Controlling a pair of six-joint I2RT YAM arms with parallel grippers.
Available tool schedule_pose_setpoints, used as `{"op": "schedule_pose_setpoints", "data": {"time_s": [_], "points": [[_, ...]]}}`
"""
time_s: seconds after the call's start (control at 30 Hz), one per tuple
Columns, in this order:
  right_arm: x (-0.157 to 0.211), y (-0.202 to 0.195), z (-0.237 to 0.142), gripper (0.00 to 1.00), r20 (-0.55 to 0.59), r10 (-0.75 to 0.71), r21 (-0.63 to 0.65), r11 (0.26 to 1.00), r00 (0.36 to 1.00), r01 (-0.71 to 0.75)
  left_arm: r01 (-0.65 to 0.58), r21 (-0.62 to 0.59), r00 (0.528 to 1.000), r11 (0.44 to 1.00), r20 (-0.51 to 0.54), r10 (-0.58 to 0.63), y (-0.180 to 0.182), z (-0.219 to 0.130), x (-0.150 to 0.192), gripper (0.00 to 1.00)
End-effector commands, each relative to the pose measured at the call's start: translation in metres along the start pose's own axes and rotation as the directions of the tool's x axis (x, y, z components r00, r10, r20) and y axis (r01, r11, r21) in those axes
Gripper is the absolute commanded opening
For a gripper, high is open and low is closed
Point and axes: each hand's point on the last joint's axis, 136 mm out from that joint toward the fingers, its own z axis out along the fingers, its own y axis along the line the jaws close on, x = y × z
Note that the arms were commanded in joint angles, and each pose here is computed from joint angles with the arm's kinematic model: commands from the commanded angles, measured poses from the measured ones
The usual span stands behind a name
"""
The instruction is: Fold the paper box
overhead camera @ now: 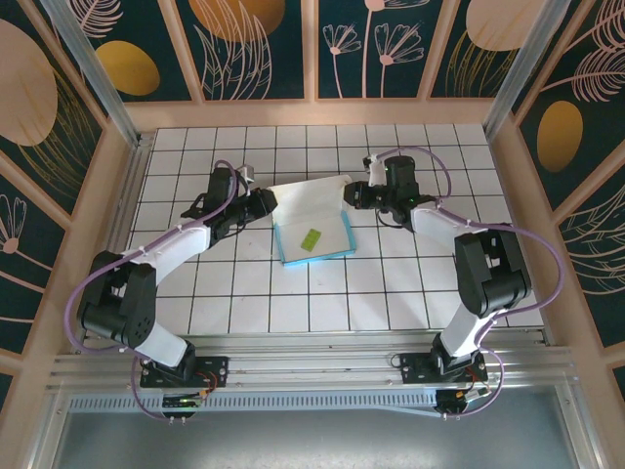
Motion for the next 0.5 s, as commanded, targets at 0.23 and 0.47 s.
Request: {"op": "schedule_pose_setpoints", "data": {"time_s": [0.23, 0.47], "points": [[0.023, 0.006, -0.007, 0.21, -0.017, 0.008, 0.0, 1.0, 1.0, -0.008, 0.032, 0.019, 0.998, 0.999, -0.053, -0.031, 0.003, 0.006, 0.032, 0.21], [0.036, 0.005, -0.013, 0.21, -0.017, 0.009, 0.003, 1.0, 1.0, -0.009, 0.046, -0.005, 0.997, 0.999, -0.059, -0.046, 0.014, 0.005, 0.046, 0.21]]}}
